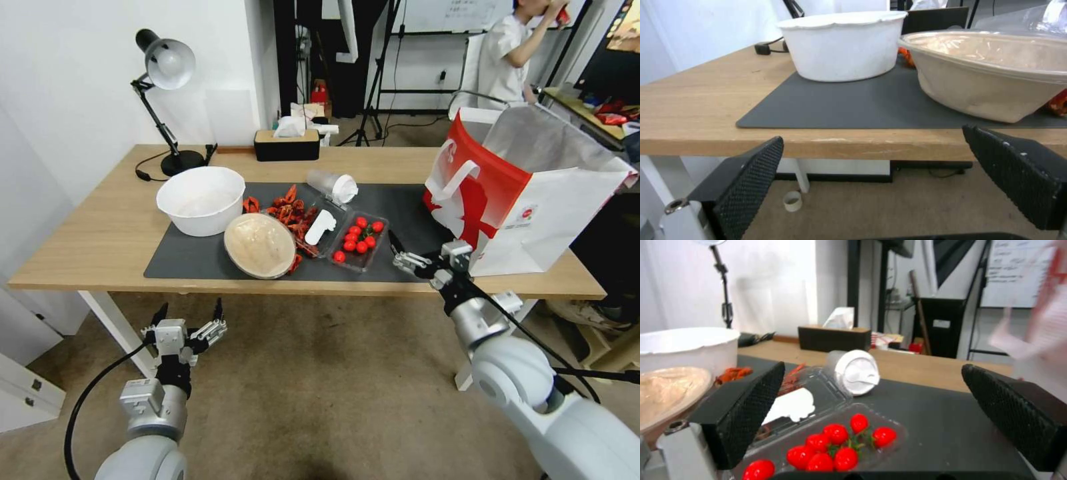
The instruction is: Pick up the trash from the table and place it into the takeout bag.
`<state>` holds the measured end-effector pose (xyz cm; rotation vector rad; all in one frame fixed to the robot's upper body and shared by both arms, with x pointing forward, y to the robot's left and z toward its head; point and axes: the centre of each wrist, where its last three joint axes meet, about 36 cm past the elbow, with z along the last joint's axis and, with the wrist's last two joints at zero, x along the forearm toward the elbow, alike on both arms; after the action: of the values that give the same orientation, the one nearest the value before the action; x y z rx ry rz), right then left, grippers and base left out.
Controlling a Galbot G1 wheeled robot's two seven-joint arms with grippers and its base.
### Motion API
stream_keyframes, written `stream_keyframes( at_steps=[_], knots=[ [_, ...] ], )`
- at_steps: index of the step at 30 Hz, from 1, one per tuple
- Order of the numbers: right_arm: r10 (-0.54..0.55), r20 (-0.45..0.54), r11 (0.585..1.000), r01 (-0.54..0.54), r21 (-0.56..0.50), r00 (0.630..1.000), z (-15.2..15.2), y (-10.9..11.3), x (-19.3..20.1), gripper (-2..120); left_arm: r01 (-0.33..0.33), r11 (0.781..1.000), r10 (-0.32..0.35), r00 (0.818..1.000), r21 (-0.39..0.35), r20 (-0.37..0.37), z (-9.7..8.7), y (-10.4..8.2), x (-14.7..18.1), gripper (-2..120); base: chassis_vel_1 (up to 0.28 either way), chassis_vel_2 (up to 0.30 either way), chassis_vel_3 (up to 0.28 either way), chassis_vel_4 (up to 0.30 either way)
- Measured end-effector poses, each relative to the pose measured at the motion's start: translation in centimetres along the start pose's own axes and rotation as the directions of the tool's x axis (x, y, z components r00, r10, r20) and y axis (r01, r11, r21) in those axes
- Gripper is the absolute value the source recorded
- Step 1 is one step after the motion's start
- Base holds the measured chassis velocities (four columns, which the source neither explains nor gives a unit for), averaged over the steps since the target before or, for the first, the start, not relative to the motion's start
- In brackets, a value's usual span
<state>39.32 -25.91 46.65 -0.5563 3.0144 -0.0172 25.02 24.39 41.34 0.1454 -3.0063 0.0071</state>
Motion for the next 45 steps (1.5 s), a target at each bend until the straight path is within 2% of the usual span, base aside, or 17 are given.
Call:
stream_keyframes(
  at_steps=[6,12,26,28,37,45],
  knots=[
    [-0.037,-0.031,0.999,0.037,0.019,0.999,-1.5,-1.0,-3.1,100,0.001,1.0,-0.001,1.0,0.001,0.001,-0.1,0.0,0.0,100,0.0,0.0,0.0,0.0],
    [-0.049,-0.102,0.998,0.052,0.019,0.994,-2.3,-1.7,-7.4,100,0.007,1.0,-0.007,1.0,0.0,0.005,-0.2,0.1,0.0,100,0.0,0.0,0.0,0.0],
    [-0.052,-0.144,0.995,0.063,0.073,0.988,-5.2,-2.2,-15.2,100,0.019,1.0,-0.019,1.0,0.004,0.003,-0.2,0.2,0.2,100,0.0,0.0,0.0,0.0],
    [-0.044,-0.165,0.995,0.058,0.077,0.985,-5.7,-2.6,-17.4,100,0.022,1.0,-0.022,1.0,0.004,0.002,-0.2,0.2,0.2,100,0.0,0.0,0.0,0.0],
    [-0.044,-0.218,0.997,0.058,0.057,0.975,-5.4,-3.8,-21.4,100,0.027,1.0,-0.027,1.0,0.002,0.002,-0.2,0.4,0.3,100,0.0,0.0,0.0,0.0],
    [-0.109,-0.255,0.992,0.123,0.039,0.961,-5.7,-4.6,-24.7,100,0.026,1.0,-0.026,1.0,0.003,0.002,-0.2,0.3,0.3,100,0.0,0.0,0.0,0.0]
  ],
)
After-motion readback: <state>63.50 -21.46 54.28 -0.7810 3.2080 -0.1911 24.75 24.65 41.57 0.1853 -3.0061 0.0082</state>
